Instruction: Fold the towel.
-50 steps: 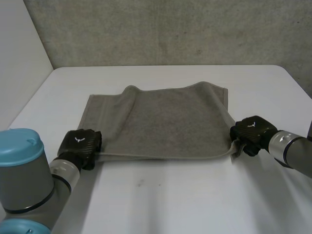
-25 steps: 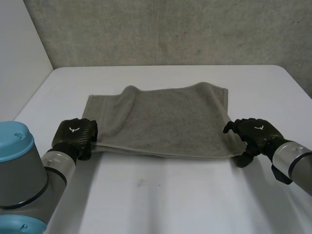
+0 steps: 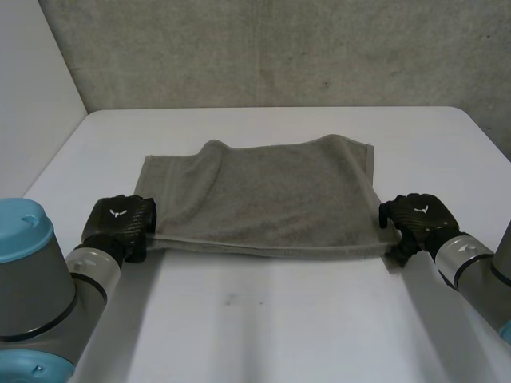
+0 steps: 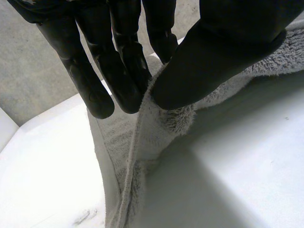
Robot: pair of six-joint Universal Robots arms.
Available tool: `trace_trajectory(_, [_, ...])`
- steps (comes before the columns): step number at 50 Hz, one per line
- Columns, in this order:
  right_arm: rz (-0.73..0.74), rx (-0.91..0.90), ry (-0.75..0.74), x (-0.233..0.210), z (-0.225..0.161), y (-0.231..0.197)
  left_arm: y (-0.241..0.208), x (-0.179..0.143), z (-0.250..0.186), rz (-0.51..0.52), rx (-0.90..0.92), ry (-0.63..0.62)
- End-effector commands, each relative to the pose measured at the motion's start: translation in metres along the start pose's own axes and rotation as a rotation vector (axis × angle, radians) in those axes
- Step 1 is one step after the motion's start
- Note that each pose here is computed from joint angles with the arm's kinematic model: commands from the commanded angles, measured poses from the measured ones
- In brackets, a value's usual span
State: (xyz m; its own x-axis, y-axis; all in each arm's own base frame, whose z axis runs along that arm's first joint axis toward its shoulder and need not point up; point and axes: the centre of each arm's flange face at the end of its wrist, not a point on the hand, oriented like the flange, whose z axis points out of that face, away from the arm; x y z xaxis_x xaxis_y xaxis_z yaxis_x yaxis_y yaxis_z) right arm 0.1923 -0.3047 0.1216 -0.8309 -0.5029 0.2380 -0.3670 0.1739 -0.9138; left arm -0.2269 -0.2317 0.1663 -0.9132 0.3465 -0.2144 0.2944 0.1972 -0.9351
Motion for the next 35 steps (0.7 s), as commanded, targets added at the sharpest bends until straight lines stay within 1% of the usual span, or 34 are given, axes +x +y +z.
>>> trace_trajectory(1, [0.074, 0.006, 0.02, 0.007, 0.007, 0.0, 0.002, -0.004, 0.001, -0.004, -0.009, -0.013])
trace_trajectory(2, [0.075, 0.006, 0.02, 0.007, 0.007, 0.0, 0.002, -0.004, 0.001, -0.004, -0.009, -0.013])
trace_trajectory(4, [0.145, 0.002, 0.021, 0.008, 0.008, 0.0, 0.002, -0.004, 0.001, -0.004, -0.009, -0.013])
trace_trajectory(5, [0.145, 0.001, 0.021, 0.008, 0.008, 0.0, 0.002, -0.004, 0.001, -0.004, -0.009, -0.013])
trace_trajectory(7, [0.2, 0.005, 0.022, 0.009, 0.01, -0.001, 0.002, -0.004, 0.001, -0.004, -0.009, -0.014])
trace_trajectory(14, [0.255, -0.005, 0.016, 0.008, 0.013, 0.003, 0.002, -0.005, 0.001, -0.004, -0.011, -0.017])
trace_trajectory(19, [0.259, -0.011, 0.029, 0.011, 0.016, 0.004, 0.002, -0.005, 0.001, -0.004, -0.013, -0.016])
trace_trajectory(24, [0.25, 0.003, 0.073, 0.018, 0.012, -0.006, 0.003, -0.005, 0.001, -0.004, -0.014, -0.016])
trace_trajectory(26, [0.207, 0.067, 0.117, 0.027, 0.004, -0.02, 0.002, -0.005, 0.001, -0.004, -0.013, -0.016])
trace_trajectory(27, [0.207, 0.067, 0.118, 0.027, 0.003, -0.02, 0.002, -0.005, 0.001, -0.004, -0.013, -0.016])
trace_trajectory(29, [0.175, 0.158, 0.139, 0.031, -0.004, -0.034, 0.003, -0.005, 0.001, -0.004, -0.014, -0.016])
trace_trajectory(31, [0.175, 0.183, 0.144, 0.032, -0.005, -0.039, 0.002, -0.005, 0.001, -0.004, -0.013, -0.016])
trace_trajectory(35, [0.185, 0.145, 0.119, 0.026, -0.005, -0.035, 0.003, -0.005, 0.001, -0.004, -0.014, -0.016])
